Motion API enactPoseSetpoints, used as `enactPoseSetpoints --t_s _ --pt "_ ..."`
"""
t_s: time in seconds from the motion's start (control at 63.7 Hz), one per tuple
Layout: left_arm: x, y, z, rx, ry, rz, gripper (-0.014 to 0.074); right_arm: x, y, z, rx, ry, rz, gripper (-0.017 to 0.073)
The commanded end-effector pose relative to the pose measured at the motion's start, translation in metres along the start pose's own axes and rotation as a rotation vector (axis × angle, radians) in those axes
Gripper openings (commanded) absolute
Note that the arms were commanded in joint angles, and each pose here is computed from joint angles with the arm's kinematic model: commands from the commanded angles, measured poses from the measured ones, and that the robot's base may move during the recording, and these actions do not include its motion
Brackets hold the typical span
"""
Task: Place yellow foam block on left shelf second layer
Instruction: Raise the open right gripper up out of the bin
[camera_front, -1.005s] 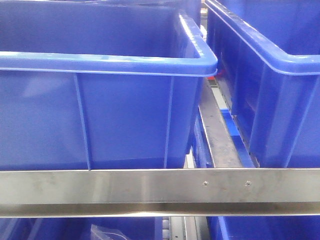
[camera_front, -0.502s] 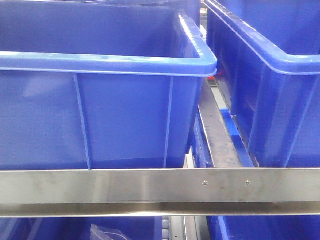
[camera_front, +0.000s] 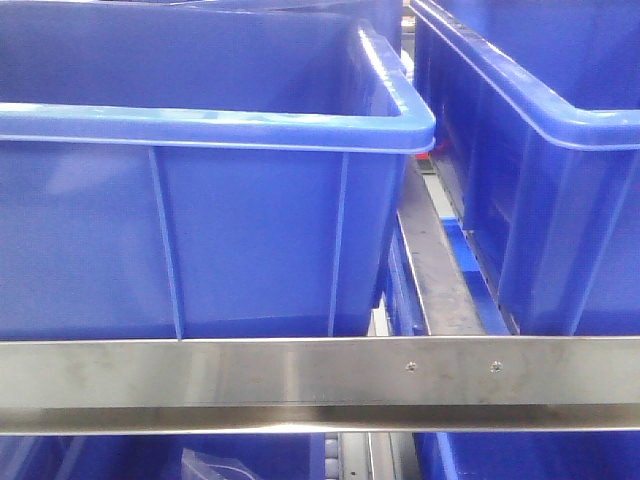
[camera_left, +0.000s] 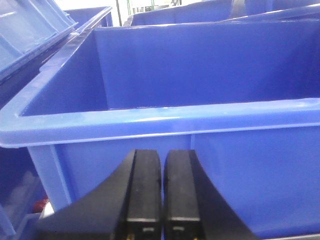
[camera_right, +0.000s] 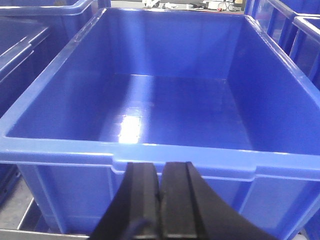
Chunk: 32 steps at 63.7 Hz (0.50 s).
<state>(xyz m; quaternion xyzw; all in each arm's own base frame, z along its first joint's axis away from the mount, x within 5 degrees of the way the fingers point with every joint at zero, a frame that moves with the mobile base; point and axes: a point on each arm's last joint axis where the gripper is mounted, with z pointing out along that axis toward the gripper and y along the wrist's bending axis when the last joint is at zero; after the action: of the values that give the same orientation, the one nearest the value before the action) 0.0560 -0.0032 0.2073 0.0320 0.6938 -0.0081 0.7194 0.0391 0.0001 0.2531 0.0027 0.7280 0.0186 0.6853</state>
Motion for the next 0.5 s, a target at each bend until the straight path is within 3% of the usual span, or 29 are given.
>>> enactPoseSetpoints --t_s 0.0,0.22,0.487 --pt "0.001 0.000 -0.001 0.002 -0.071 -0.009 0.0124 -0.015 0.000 -0.004 -0.001 -0.109 -0.010 0.0059" --pt "0.001 0.000 -0.001 0.002 -0.071 -0.009 0.0124 -0.010 0.000 -0.001 -0.002 -0.109 -0.010 0.0059" --pt "0.001 0.000 -0.001 0.002 -0.071 -0.009 0.0124 0.004 0.001 0.006 -0.015 -0.242 -0.011 0.0059"
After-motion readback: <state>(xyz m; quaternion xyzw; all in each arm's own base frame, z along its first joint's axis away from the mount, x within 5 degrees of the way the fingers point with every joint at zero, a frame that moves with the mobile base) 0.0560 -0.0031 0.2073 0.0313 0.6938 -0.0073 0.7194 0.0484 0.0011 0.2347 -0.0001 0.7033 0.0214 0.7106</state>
